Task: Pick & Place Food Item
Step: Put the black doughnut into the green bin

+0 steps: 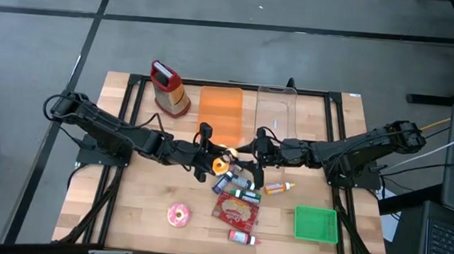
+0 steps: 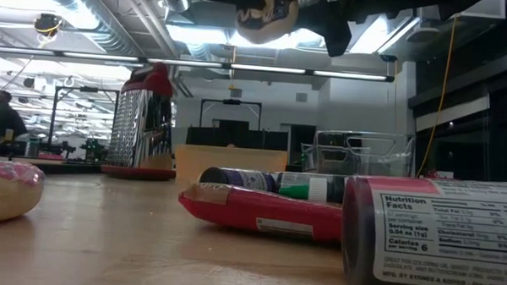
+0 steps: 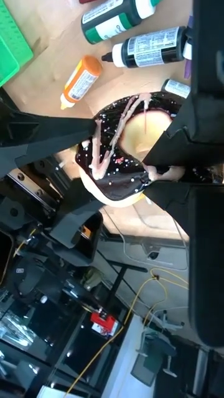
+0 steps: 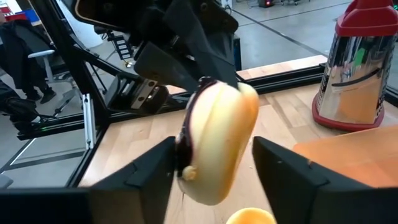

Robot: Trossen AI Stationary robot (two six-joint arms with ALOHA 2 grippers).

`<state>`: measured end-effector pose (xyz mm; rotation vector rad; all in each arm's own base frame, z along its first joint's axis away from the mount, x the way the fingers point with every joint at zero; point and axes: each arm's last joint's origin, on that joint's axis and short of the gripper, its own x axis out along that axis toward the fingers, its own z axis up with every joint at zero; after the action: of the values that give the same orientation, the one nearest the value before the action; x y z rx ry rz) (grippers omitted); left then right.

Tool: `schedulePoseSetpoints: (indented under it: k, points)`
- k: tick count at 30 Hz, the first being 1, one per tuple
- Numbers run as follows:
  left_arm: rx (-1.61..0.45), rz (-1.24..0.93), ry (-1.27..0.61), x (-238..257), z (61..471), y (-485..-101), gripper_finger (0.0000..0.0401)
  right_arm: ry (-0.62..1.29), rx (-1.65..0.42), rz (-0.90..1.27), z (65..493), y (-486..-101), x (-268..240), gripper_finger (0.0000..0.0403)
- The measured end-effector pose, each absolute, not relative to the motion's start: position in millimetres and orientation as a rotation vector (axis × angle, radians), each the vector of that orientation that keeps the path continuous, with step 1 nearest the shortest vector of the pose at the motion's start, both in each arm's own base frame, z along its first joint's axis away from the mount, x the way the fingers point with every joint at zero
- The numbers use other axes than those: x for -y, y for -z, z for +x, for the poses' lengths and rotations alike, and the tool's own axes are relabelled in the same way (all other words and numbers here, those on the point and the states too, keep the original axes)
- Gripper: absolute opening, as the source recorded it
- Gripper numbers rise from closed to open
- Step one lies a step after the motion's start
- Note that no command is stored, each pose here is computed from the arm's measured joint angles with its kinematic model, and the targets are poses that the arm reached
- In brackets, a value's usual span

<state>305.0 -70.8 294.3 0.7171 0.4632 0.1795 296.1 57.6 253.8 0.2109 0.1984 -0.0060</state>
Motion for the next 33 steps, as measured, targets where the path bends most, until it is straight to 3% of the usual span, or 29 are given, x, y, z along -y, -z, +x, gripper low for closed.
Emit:
schedulePoseSetpoints:
  k: [8, 16, 22, 33]
  points:
    - [-0.465, 0.716, -0.162, 71, 305, -294, 0.0033, 0.006, -0.199, 0.218, 296, -254, -58, 0.0020]
    - [-0.494, 0.743, -0.142, 81, 298, -292, 0.0119, 0.015, -0.266, 0.232, 295, -247, -56, 0.0020]
    - [-0.520, 0.756, -0.242, 87, 291, -293, 0.0170, -0.023, -0.371, 0.333, 292, -239, -55, 0.0011]
    - [-0.519, 0.748, -0.291, 89, 290, -294, 0.0180, -0.185, -0.609, 0.630, 276, -234, -68, 0.0011]
